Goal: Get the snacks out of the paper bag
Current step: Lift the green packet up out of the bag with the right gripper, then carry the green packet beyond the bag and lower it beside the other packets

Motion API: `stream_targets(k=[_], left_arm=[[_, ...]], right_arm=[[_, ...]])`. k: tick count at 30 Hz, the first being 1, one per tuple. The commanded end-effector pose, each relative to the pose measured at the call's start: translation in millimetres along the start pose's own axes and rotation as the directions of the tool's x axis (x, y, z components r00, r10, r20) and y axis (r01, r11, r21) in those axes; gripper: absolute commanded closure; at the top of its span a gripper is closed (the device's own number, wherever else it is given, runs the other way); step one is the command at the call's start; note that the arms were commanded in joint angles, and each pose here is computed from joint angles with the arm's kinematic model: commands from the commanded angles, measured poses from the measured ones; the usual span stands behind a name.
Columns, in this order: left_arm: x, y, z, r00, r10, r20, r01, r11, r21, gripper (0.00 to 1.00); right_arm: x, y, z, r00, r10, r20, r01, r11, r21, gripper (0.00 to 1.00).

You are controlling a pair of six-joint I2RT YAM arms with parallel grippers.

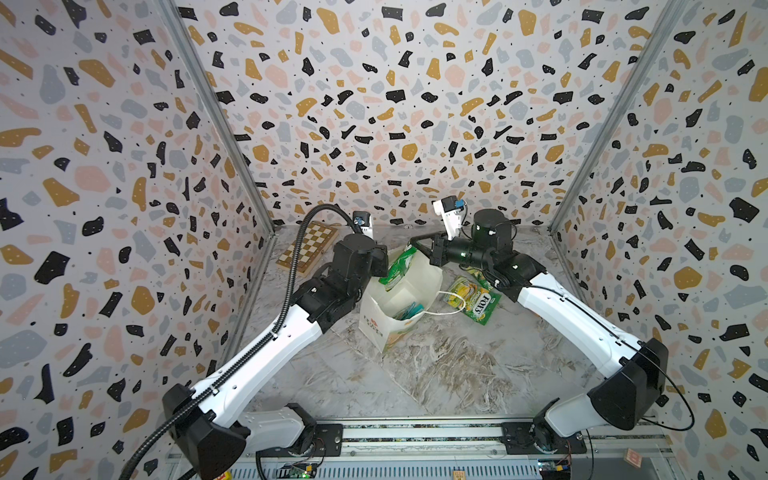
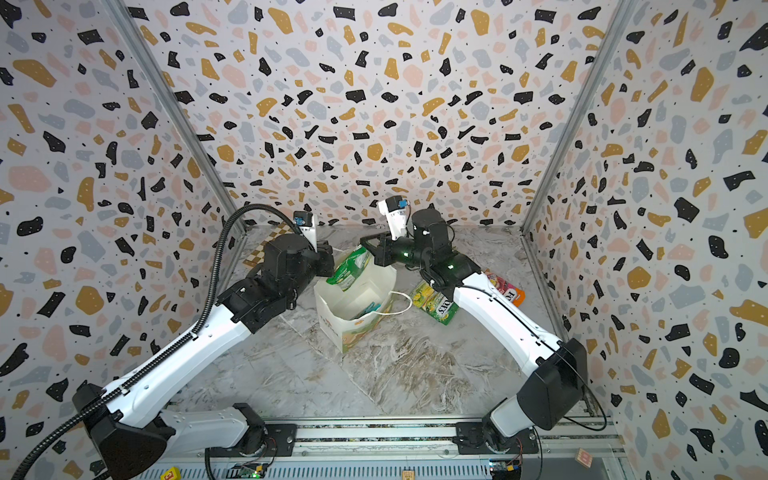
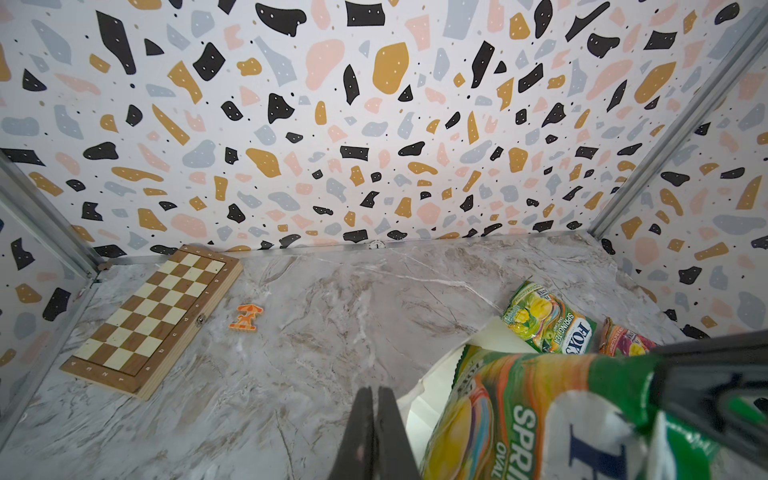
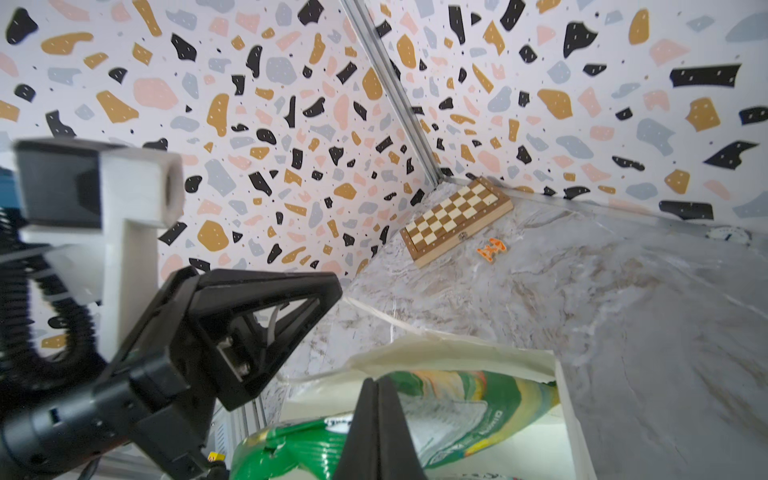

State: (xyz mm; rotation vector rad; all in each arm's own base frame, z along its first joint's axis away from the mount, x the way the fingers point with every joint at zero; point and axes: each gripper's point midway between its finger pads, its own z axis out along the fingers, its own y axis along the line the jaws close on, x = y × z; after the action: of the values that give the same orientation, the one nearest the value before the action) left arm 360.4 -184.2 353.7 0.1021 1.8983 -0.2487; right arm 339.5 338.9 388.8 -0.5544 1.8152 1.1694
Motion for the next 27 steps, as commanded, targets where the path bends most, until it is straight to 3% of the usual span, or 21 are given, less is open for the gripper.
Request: stream_targets(k=[1, 10, 17, 21, 27], left_arm=[[-32, -7, -6, 0.998, -0.009, 0.070, 0.003, 0.996, 0.093, 1.00], [-48, 11, 1, 0.997, -0.013, 0.079, 0.003, 0.992, 0.126, 1.00], [-50, 12, 3, 0.997, 0.001, 0.079, -0.012, 0.989, 0.148, 1.00], [-48, 11, 3, 0.997, 0.006, 0.074, -0.017, 0.988, 0.156, 1.00], [-48, 8, -1, 0.997, 0.009, 0.077, -0.023, 0.983, 0.181, 1.00]], right_arm=[[-44, 21, -13, 0.995, -0.043, 0.090, 0.048, 0.997, -0.056, 1.00], [-103, 35, -15, 0.982, -0.076, 0.174, 0.094, 0.991, -0.099, 1.00], [-152, 37, -38, 0.955, -0.106, 0.277, 0.131, 0.989, -0.073, 1.00], [-174, 26, -57, 0.936, -0.119, 0.332, 0.130, 0.992, -0.009, 1.00], [-187, -29, -89, 0.921, -0.113, 0.372, 0.047, 0.982, 0.181, 1.00]])
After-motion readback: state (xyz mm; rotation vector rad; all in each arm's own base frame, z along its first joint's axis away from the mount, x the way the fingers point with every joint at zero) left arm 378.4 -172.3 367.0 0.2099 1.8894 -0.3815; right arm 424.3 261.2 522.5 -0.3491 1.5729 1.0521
